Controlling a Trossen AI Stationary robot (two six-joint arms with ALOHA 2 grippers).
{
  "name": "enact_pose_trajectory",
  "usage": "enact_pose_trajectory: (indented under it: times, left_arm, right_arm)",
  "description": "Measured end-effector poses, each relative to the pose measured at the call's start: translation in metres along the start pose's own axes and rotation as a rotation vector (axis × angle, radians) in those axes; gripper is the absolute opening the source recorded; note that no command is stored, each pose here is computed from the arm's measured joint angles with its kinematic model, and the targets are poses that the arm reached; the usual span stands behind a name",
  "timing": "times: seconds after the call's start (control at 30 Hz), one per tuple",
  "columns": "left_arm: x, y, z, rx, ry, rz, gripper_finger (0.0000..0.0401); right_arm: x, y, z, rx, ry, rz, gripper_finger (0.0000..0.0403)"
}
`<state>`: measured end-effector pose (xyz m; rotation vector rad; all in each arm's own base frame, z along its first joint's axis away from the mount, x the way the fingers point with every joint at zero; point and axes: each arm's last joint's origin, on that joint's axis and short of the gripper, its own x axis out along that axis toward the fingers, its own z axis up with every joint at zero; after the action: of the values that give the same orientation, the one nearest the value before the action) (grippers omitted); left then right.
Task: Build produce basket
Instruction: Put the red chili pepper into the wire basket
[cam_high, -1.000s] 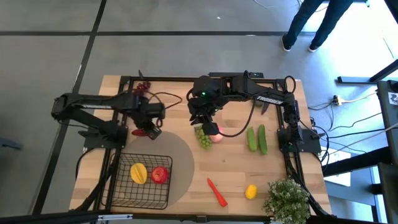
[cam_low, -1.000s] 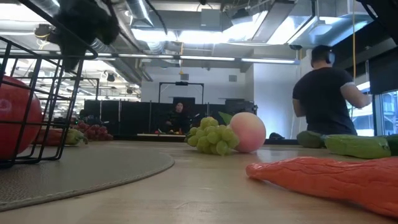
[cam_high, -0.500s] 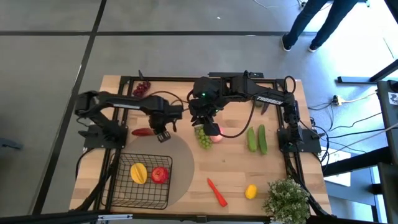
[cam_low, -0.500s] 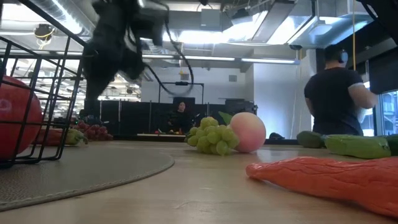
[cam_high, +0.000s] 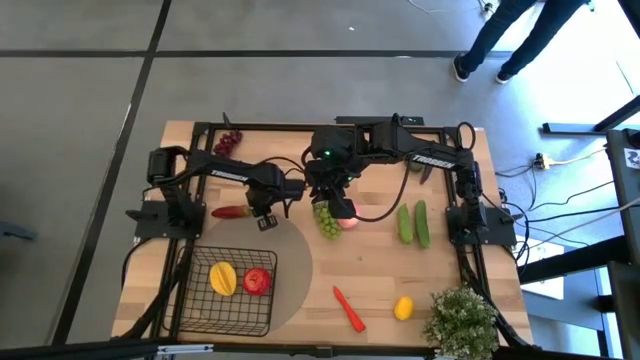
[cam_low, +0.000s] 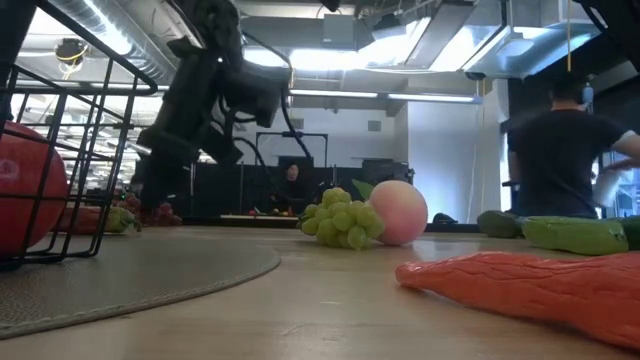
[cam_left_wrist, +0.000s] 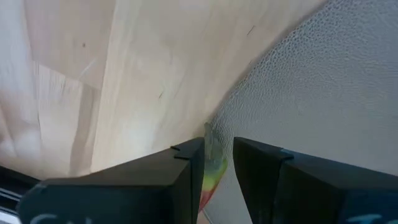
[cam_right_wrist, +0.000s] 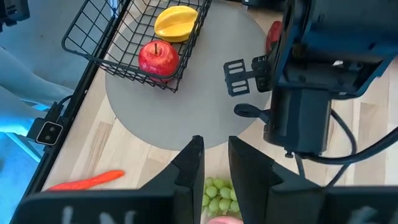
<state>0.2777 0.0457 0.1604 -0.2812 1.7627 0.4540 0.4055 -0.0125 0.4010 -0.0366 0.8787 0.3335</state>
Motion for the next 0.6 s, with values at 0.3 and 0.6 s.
enact_pose_trajectory:
  times: [0.3, 0.6]
  left_arm:
    - [0.0056, -0.0008, 0.0011, 0.009, 0.032, 0.013, 0.0074]
    - [0.0054, 0.0002, -0.0018, 0.016, 0.062, 0.023, 0.0074]
  right_arm:
    - [0.0000, 0.0002, -0.0008, 0.001, 0.008, 0.001, 0.0071]
    - [0.0000, 0.0002, -0.0009, 0.000, 0.009, 0.002, 0.0071]
